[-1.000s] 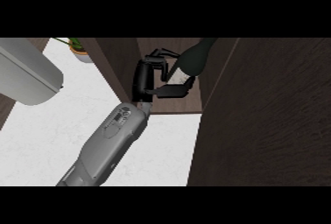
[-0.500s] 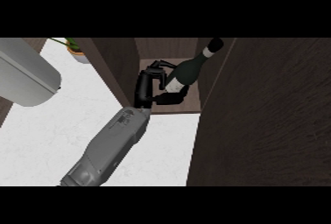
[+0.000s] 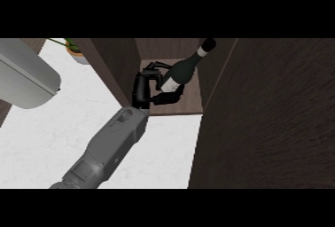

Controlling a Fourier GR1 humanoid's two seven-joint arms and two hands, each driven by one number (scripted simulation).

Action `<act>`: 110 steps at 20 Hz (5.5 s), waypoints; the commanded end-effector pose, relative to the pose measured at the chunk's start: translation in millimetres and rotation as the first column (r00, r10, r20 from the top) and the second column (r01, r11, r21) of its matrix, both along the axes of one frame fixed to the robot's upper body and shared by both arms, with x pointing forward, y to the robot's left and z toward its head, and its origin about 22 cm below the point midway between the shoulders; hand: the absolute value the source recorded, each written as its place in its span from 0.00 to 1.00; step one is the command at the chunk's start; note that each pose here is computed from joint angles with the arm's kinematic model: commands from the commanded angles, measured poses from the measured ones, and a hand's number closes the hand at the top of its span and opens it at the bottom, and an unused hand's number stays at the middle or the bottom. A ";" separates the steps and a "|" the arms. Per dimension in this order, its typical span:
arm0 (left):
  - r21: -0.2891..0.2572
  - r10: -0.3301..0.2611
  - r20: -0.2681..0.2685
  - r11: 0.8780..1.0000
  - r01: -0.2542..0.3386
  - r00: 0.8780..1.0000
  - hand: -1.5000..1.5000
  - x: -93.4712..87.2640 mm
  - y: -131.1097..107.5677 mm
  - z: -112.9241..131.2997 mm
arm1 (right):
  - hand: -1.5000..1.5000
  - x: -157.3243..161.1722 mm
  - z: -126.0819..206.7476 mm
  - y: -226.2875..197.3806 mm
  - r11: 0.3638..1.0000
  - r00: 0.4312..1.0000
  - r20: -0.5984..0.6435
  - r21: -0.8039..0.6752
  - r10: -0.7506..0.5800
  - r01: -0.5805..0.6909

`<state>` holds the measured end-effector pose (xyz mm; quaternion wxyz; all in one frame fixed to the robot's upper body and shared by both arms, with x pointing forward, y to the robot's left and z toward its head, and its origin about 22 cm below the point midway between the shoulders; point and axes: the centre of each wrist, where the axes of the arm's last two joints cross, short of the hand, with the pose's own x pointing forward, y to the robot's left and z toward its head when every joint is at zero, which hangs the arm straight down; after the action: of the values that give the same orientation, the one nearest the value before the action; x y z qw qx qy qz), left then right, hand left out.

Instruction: Pick up the wine, place it into the cabinet and close the cabinet

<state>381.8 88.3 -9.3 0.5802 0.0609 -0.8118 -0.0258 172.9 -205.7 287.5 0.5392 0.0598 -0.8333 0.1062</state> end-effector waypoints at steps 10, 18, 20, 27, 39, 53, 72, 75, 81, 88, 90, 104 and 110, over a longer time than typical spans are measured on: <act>-0.097 0.057 -0.043 0.993 -0.061 0.997 1.00 28.3 14.2 11.3 | 0.00 -11.1 0.7 -1.5 0.997 0.997 0.012 0.003 0.083 -0.083; -0.018 0.110 -0.019 0.994 -0.110 0.994 1.00 34.5 16.2 15.4 | 0.00 -17.7 -9.7 -5.5 0.998 0.998 0.002 0.014 0.067 -0.067; 0.027 0.169 -0.022 0.985 -0.169 0.985 1.00 43.2 23.0 26.7 | 0.00 -5.7 -4.4 -3.2 0.997 0.997 0.013 0.031 0.070 -0.070; 0.106 0.201 -0.043 0.975 -0.196 0.979 1.00 41.5 37.6 17.4 | 0.00 -10.9 -1.0 4.5 0.994 0.994 0.034 0.014 0.103 -0.104; 0.022 0.227 -0.132 0.974 -0.226 0.965 1.00 42.9 45.3 17.6 | 0.00 -8.0 -4.3 7.1 0.990 0.990 0.038 0.033 0.133 -0.134; -0.239 0.121 -0.266 0.953 -0.187 0.956 1.00 10.3 44.3 -32.5 | 0.00 2.5 4.0 13.0 0.988 0.987 0.045 0.017 0.153 -0.154; -0.212 0.173 -0.307 0.946 -0.244 0.936 1.00 -10.8 55.2 -60.2 | 0.00 3.4 0.0 19.1 0.979 0.978 0.039 0.010 0.203 -0.203; -0.215 0.166 -0.292 0.948 -0.234 0.942 1.00 -14.5 56.1 -64.1 | 0.00 7.9 -2.4 14.3 0.980 0.980 0.042 0.036 0.193 -0.195; -0.215 0.172 -0.274 0.948 -0.234 0.946 1.00 -1.0 46.4 -45.6 | 0.00 7.7 -0.2 15.3 0.979 0.979 0.036 0.038 0.200 -0.201; -0.215 0.162 -0.256 0.952 -0.220 0.953 1.00 13.9 33.6 -22.1 | 0.00 3.5 -7.0 10.1 0.980 0.981 0.022 0.039 0.194 -0.194; -0.232 0.179 -0.259 0.942 -0.241 0.949 1.00 18.9 30.2 -14.0 | 0.00 9.0 -9.0 9.3 0.983 0.983 0.027 0.040 0.179 -0.180; -0.230 0.190 -0.313 0.935 -0.268 0.931 1.00 44.7 11.2 32.8 | 0.00 1.7 -14.8 0.9 0.987 0.987 0.026 0.033 0.159 -0.160; -0.228 0.200 -0.317 0.933 -0.279 0.927 1.00 42.7 15.4 26.5 | 0.00 6.2 -14.3 0.3 0.988 0.989 0.043 0.055 0.142 -0.144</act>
<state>423.8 104.4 16.1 0.6928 0.0756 -0.7024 0.1447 185.0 -203.3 273.8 0.5192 0.1269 -0.8352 0.1294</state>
